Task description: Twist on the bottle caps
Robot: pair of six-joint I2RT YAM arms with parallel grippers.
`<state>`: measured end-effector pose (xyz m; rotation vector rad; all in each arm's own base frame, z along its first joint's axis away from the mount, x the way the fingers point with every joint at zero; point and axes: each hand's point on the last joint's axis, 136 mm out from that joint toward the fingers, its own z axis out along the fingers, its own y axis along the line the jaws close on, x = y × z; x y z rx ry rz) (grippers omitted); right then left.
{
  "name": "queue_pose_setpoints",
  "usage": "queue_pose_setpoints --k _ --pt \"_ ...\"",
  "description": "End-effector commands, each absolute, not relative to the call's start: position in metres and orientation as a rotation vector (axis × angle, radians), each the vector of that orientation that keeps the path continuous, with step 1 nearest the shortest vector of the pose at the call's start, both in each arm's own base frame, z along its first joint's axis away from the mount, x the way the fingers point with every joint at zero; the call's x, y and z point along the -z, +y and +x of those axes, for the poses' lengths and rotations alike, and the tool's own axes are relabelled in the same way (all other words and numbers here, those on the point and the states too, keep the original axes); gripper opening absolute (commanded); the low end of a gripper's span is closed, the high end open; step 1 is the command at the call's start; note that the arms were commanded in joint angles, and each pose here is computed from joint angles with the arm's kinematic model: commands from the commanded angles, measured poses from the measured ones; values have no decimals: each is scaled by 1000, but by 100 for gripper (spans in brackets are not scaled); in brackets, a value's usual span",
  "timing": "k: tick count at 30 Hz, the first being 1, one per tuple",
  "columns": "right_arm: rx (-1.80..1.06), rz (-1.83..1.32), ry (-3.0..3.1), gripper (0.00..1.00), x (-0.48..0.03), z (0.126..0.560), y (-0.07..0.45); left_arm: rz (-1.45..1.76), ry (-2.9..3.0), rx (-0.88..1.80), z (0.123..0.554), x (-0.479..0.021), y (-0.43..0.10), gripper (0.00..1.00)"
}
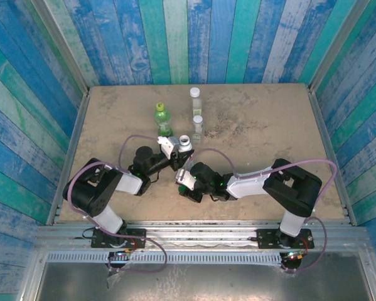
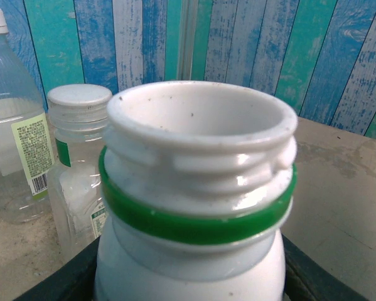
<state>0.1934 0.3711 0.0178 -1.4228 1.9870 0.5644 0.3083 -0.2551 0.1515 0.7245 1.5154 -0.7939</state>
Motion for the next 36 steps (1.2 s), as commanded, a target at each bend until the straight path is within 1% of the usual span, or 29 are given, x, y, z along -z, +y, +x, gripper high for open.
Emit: queue_pose_setpoints --k 1,5,10,13,20,26,29,36 --pt "-589 -1448 2037 49 -8 187 369 732 1486 773 306 -163 -252 48" --pt "-608 -1460 2048 44 -7 184 370 746 1489 775 306 -160 -253 48" --pt "-611 -1406 2045 43 -16 185 364 775 1486 776 303 -157 -255 49" --pt "-601 -1343 2060 43 -24 188 353 800 1469 797 299 -158 -258 50" --pt "-570 -1138 2128 43 -50 199 305 846 1440 844 293 -158 -269 50" --pt "-494 -971 2177 43 -90 214 276 892 1430 870 286 -155 -282 51" --pt "-484 -885 2201 43 -115 221 274 907 1443 866 286 -149 -286 52" --pt "-533 -863 2147 44 -169 226 284 921 1448 879 285 -147 -288 52"
